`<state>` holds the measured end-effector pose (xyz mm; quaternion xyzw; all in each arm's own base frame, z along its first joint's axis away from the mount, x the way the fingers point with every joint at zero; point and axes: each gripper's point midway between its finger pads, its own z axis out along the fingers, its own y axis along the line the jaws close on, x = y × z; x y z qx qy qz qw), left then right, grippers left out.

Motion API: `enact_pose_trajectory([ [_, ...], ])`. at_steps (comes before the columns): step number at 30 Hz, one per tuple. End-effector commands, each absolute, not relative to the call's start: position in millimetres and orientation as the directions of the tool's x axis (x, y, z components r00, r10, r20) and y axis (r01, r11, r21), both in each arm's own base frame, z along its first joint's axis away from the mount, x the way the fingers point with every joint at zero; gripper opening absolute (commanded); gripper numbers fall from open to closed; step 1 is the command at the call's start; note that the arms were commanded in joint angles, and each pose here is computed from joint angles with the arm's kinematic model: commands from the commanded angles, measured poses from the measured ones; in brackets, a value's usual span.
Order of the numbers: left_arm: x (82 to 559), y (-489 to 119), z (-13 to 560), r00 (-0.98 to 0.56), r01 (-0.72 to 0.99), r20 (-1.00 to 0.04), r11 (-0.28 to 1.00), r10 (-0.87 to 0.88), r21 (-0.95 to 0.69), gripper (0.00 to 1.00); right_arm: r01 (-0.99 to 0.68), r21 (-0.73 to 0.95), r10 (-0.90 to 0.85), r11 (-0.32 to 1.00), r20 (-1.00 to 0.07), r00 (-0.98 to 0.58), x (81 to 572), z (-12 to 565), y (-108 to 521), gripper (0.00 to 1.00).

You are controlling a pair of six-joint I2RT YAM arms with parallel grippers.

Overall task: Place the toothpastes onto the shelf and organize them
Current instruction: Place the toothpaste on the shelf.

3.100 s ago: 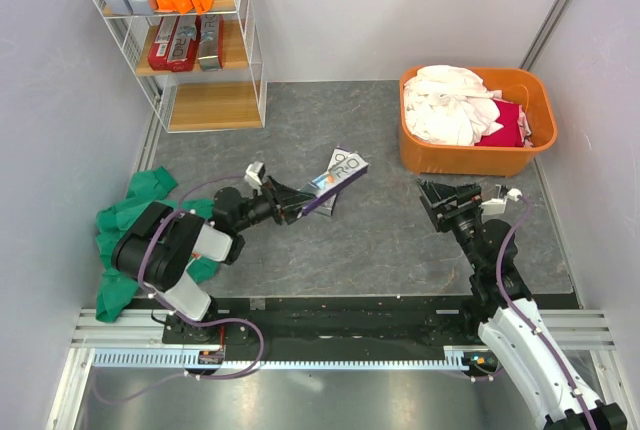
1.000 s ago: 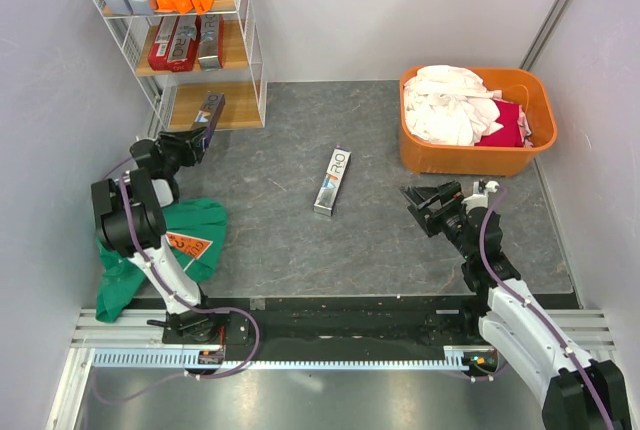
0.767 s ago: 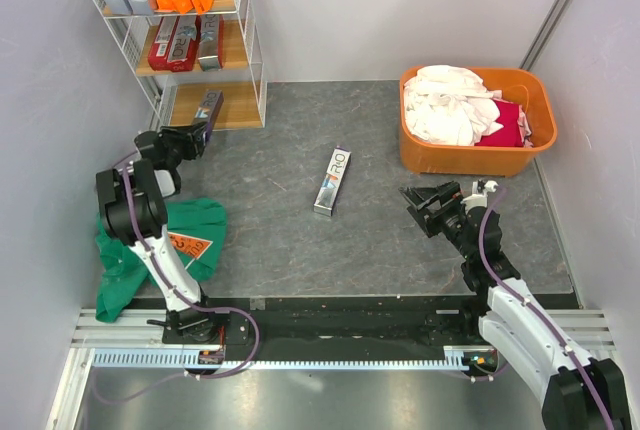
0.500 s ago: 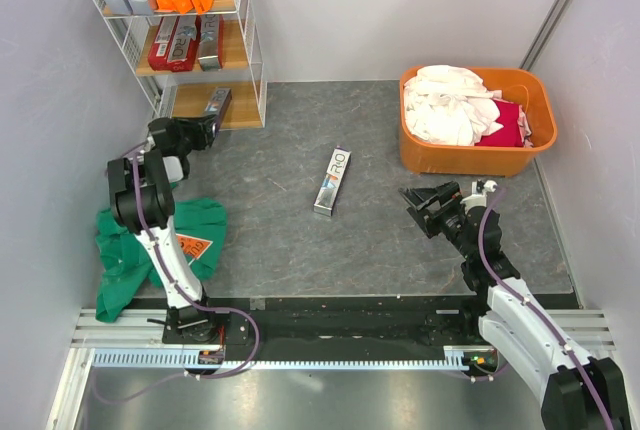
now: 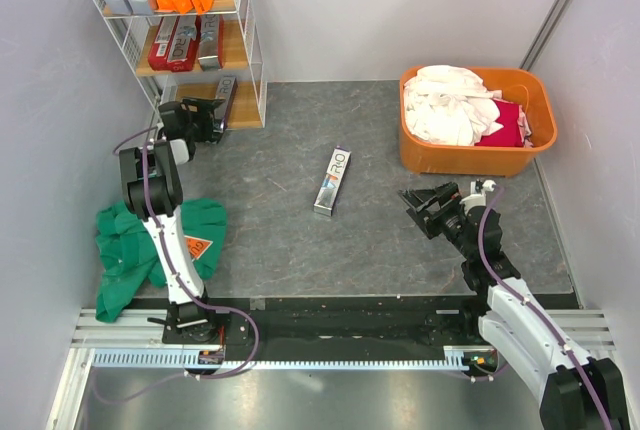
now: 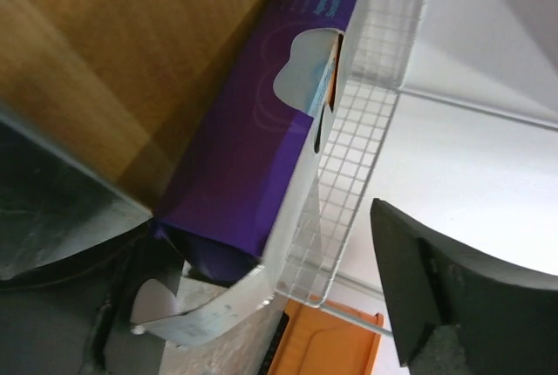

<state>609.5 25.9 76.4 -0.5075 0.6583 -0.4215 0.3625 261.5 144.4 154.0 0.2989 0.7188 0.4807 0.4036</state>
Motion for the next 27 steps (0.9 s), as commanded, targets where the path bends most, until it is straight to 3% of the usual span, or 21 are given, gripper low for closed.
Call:
enact_pose_trajectory([
  [1,603.1,17.3,81.1,-0.301,-0.314,-0.106,0.203,-0.948,-0.927,0.91,-0.014,0.933,0.808,0.359,-0.318,-0.495,264.5,171.8,147.1,0.98],
  [7,574.1,4.5,82.2,-0.361,-0.334,-0.143,0.271,-0.922,-0.903,1.0,-0.029,0.932,0.8,0.361,-0.325,-0.504,263.8,170.7,148.9,0.98],
  [14,554.6,12.7,82.4,-0.4,-0.384,-0.25,0.409,-0.882,-0.828,1.0,-0.042,0.878,0.728,0.477,-0.421,-0.54,267.5,174.7,150.5,0.98],
  [22,512.3,-10.8,98.2,-0.457,-0.287,-0.291,0.449,-0.841,-0.846,1.0,-0.022,0.851,0.677,0.525,-0.433,-0.595,272.2,161.7,155.8,0.98],
  [27,479.1,-45.9,104.8,-0.52,-0.196,-0.375,0.534,-0.767,-0.822,1.0,-0.011,0.849,0.668,0.528,-0.424,-0.611,273.5,154.9,157.8,0.98],
])
